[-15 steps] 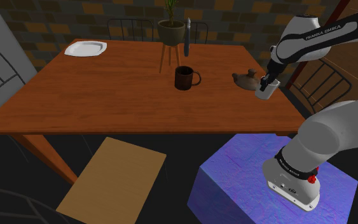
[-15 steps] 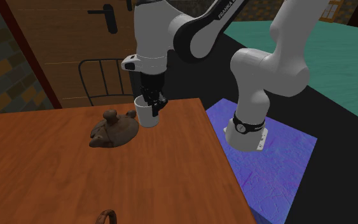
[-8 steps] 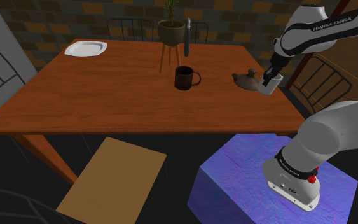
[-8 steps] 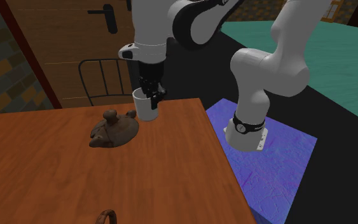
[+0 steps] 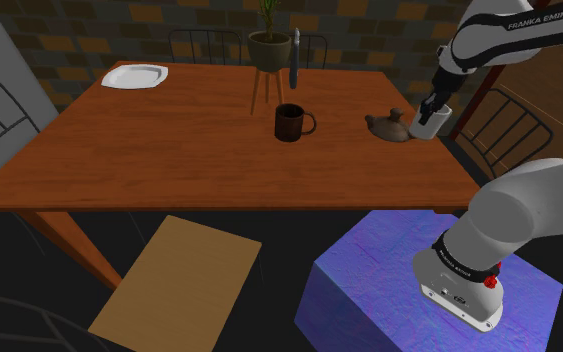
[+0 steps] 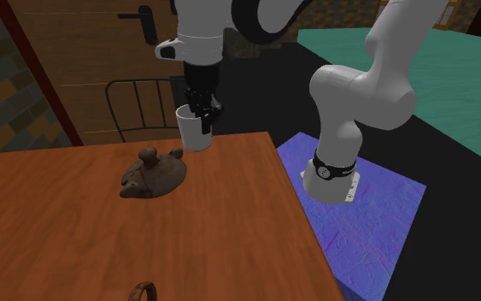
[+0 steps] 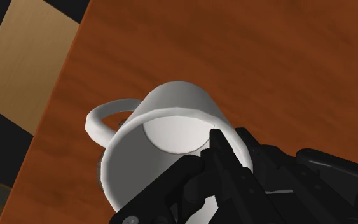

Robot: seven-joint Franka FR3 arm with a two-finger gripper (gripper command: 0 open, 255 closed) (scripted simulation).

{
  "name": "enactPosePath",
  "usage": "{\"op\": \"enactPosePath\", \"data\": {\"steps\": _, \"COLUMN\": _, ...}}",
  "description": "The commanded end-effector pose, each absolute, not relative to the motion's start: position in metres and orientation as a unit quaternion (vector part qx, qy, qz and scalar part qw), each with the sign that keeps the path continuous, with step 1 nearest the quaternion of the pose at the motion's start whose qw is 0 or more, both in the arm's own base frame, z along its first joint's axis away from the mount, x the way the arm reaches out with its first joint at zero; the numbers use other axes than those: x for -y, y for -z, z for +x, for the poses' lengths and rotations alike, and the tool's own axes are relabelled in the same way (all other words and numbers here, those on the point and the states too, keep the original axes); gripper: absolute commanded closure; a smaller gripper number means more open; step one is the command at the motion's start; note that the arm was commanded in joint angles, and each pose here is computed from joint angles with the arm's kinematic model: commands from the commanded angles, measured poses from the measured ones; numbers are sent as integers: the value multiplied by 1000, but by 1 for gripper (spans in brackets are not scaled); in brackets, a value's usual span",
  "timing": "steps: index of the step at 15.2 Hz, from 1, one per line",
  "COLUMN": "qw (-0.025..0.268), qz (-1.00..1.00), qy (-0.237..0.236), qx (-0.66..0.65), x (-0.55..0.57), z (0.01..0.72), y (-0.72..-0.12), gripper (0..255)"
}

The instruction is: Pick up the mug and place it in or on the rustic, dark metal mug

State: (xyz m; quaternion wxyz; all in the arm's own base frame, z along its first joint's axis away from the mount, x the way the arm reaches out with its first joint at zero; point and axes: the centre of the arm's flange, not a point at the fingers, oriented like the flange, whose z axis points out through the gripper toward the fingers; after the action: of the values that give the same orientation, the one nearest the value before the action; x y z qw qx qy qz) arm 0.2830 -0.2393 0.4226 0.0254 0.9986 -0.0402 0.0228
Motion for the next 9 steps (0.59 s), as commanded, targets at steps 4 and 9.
{"op": "enactPosePath", "data": {"steps": 4, "qw": 25, "qz": 999, "qy": -23, "qx": 40, "x": 239, "z": 284, "y": -450, "gripper": 255}}
{"op": "enactPosePath", "data": {"steps": 9, "qw": 25, "qz": 999, "qy": -23, "qx": 40, "x": 239, "z": 284, "y": -476, "gripper": 255}}
